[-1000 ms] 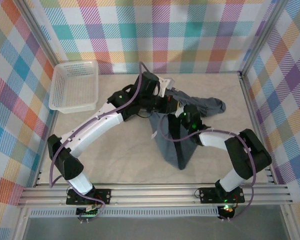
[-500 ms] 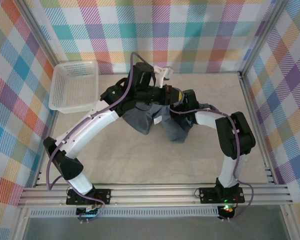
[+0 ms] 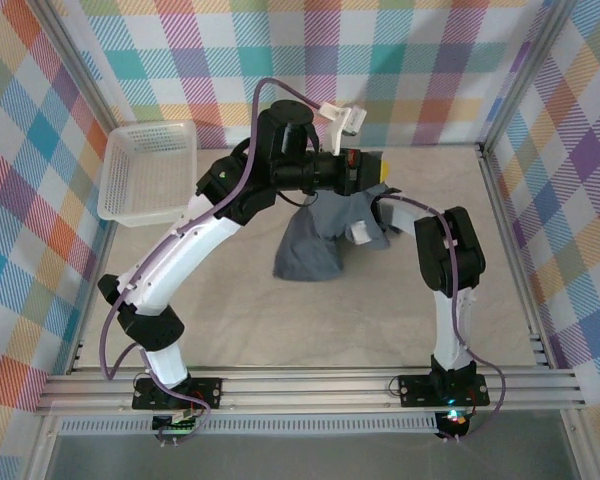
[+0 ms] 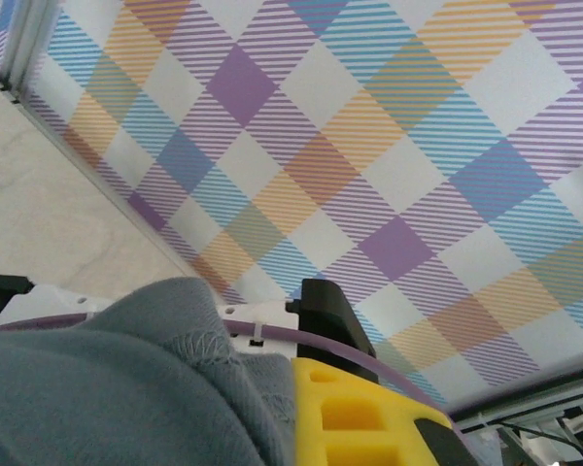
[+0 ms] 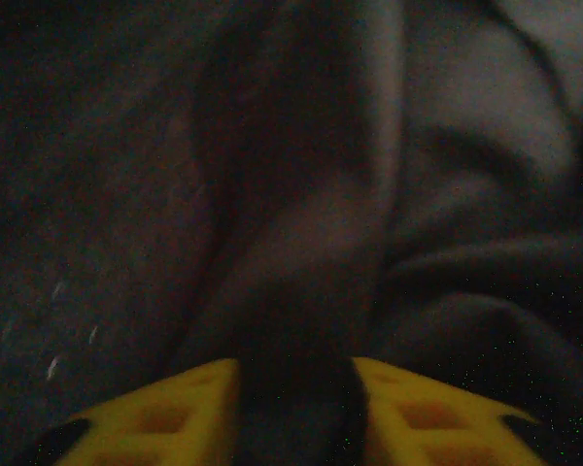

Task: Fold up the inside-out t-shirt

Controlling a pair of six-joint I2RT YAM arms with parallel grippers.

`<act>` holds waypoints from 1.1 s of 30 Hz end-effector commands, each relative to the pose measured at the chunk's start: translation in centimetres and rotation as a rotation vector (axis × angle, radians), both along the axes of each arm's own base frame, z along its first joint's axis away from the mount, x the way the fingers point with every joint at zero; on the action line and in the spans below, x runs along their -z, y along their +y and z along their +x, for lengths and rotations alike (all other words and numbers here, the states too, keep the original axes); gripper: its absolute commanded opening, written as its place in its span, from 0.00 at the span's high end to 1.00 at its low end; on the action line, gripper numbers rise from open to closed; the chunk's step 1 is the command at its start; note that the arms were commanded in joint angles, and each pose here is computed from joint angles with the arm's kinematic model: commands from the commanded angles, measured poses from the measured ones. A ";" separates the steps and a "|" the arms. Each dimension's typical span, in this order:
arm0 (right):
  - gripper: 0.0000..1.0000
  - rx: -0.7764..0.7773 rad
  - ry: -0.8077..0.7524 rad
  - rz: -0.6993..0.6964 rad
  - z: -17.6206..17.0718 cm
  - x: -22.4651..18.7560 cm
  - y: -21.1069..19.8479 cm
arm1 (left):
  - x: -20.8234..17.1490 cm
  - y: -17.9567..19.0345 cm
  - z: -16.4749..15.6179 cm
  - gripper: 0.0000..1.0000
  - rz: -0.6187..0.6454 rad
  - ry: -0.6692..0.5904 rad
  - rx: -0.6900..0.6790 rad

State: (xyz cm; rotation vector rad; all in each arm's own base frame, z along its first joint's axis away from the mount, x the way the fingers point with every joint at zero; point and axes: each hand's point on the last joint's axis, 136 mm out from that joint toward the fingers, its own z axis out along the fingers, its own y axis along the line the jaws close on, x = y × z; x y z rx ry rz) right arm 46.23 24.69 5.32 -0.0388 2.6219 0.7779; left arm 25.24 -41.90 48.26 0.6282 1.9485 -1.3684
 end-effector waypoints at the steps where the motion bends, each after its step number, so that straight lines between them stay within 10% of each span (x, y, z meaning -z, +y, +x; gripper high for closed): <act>1: 0.37 0.021 0.104 -0.083 -1.3 0.9 -1.3 | -4.7 1.2 -2.6 1.00 -0.088 -0.118 0.054; 10: 0.14 -0.309 0.244 -0.531 -7.5 6.9 -2.5 | -5.4 2.2 -3.0 1.00 -0.065 -0.177 0.042; 19: 0.27 -0.367 0.254 -0.653 -7.5 9.1 -3.2 | -9.2 3.8 -4.3 1.00 -0.100 -0.283 0.049; 23: 0.99 -0.444 0.248 -0.456 -8.4 7.5 -0.6 | -7.8 5.6 -2.2 1.00 0.005 -0.308 -0.098; 33: 1.00 -0.482 -0.155 0.236 -14.7 -15.1 4.2 | 11.2 24.3 17.2 1.00 0.399 0.101 -0.831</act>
